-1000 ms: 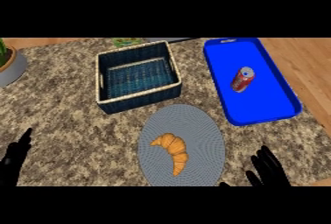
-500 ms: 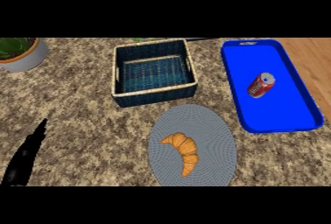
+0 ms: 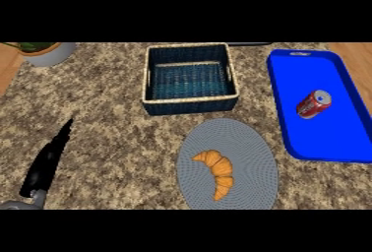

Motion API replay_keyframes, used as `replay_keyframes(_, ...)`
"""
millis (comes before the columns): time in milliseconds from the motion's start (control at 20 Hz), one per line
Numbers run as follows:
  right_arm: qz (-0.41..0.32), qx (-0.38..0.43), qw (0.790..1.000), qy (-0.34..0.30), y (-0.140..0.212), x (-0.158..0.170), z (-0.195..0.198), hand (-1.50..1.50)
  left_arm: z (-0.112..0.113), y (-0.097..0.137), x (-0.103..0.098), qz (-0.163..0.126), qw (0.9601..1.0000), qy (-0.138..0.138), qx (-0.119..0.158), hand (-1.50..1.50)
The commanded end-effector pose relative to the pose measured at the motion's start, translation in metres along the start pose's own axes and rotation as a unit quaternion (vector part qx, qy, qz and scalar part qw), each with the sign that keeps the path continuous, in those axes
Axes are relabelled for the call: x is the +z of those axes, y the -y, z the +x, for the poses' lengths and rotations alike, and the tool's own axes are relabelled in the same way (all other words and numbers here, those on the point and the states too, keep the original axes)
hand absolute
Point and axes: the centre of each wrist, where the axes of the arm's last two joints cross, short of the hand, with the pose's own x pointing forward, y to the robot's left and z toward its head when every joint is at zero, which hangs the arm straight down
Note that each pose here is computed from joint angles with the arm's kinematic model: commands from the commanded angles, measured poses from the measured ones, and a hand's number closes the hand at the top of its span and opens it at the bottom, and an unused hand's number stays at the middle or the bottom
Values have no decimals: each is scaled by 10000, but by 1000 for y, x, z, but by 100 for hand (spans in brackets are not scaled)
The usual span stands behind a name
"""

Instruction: Pick the croissant from the placemat and place it in the basket

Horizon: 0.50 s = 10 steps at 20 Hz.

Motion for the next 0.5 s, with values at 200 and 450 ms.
replay_keyframes(200,-599,180,9980,74,-37,-19,-15,-150,-3,-2,-3,-109,9999,29,-79,0)
replay_keyframes(450,-628,317,9975,50,-48,-34,-28,-150,7,14,10,-81,9999,59,-63,0)
